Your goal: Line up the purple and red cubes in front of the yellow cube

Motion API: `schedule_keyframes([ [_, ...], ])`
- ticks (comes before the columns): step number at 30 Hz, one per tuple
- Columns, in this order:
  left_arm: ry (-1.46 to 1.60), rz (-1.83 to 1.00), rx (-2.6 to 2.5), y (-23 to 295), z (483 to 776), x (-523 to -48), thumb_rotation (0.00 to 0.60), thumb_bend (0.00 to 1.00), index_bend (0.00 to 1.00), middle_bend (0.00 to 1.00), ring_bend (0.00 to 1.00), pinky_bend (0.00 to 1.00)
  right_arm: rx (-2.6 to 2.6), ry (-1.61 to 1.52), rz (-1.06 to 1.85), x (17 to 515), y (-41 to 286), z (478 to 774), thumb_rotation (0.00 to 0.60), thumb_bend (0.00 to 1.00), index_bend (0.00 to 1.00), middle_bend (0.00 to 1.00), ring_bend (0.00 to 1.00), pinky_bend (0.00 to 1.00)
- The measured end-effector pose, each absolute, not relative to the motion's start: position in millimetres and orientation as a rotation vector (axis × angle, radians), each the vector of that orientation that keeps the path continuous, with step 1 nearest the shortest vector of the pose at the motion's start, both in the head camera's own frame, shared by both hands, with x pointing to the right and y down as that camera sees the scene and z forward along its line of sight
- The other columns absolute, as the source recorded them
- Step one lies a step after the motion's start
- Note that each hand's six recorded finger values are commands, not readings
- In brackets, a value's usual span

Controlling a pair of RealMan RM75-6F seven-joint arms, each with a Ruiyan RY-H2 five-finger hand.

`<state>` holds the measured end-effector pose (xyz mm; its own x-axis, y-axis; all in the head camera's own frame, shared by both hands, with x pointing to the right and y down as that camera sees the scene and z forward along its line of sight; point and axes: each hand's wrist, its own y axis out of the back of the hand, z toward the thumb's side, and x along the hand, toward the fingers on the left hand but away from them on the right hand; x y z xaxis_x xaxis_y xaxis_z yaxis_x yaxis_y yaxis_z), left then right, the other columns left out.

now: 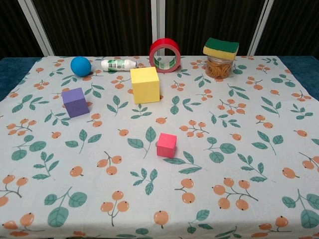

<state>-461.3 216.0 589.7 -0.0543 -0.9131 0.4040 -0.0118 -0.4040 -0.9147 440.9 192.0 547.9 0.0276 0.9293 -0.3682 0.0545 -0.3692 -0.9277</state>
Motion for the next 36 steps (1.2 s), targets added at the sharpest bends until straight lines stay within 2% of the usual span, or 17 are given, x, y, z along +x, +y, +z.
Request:
schedule_keyframes([
  [10,1.04,-1.524,-1.499,216,584,-458,0.6,0.05,0.2,0.16,0.15,0.12,-1.542,-1.06,1.437,445,200,546,0.6,0.1,0.0,0.03,0.0,0.05],
  [16,1.028,-1.47,-1.517,201,581,-449,0.6,0.04,0.2,0.18,0.15,0.12,-1.527,-1.08,1.417,449,201,540,0.6,0.1,0.0,0.03,0.0,0.05],
  [25,1.012,-1.332,-1.629,146,590,-414,0.6,0.03,0.21,0.19,0.15,0.13,-1.501,-1.064,1.378,445,190,529,0.6,0.1,0.0,0.03,0.0,0.05],
  [36,0.91,-1.257,-1.949,83,643,-331,0.6,0.0,0.21,0.21,0.15,0.14,-1.495,-1.045,1.374,440,185,526,0.6,0.1,0.0,0.03,0.0,0.05],
])
